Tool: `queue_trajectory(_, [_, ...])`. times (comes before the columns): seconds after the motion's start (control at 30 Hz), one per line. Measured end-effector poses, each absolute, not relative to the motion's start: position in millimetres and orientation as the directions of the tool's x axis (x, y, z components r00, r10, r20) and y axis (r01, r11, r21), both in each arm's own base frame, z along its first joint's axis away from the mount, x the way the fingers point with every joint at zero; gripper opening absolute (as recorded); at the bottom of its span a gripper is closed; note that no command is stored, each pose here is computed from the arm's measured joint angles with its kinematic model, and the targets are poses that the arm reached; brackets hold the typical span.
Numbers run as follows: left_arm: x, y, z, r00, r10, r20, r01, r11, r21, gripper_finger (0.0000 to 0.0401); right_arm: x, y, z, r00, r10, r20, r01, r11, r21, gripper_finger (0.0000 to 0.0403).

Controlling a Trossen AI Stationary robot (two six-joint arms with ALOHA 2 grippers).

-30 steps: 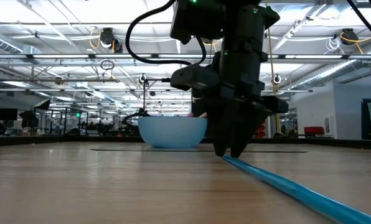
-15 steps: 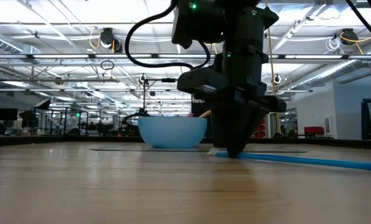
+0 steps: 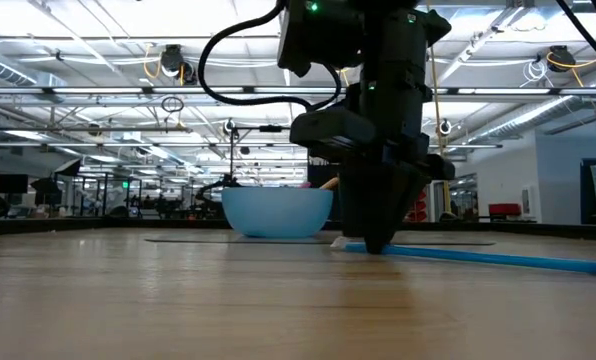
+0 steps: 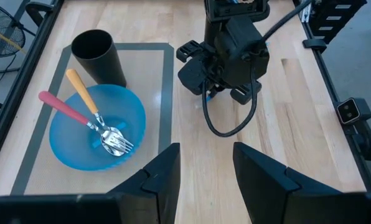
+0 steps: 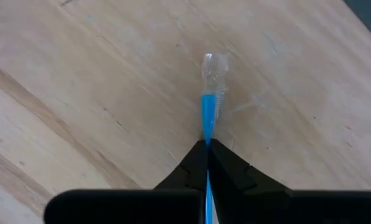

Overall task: Pick & Place Utensil
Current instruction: Put the blue straw into the black cup

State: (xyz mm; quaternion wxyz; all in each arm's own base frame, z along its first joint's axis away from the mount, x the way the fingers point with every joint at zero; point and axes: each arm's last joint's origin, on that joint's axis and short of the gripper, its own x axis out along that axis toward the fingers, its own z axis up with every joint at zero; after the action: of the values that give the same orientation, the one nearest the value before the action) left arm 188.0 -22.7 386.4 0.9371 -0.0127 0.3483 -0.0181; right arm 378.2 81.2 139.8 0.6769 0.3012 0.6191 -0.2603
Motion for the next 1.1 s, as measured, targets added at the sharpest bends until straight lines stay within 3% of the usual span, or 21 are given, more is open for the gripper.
queue_trajectory(0.5, [188.9, -22.9, 387.5, 0.766, -0.044, -0.641, 0.013, 0.999, -0.053, 0.0152, 370.6, 76.0, 188.9, 0.253, -0.055, -0.966, 0.650, 0.749, 0.127, 0.0000])
queue_trajectory(1.1, [195.3, -21.7, 396.1, 0.835, 0.015, -0.550, -0.061, 0.996, -0.066, 0.0152, 339.1, 53.7, 303.4, 0.638, -0.201, -0.743, 0.545, 0.800, 0.252, 0.0000])
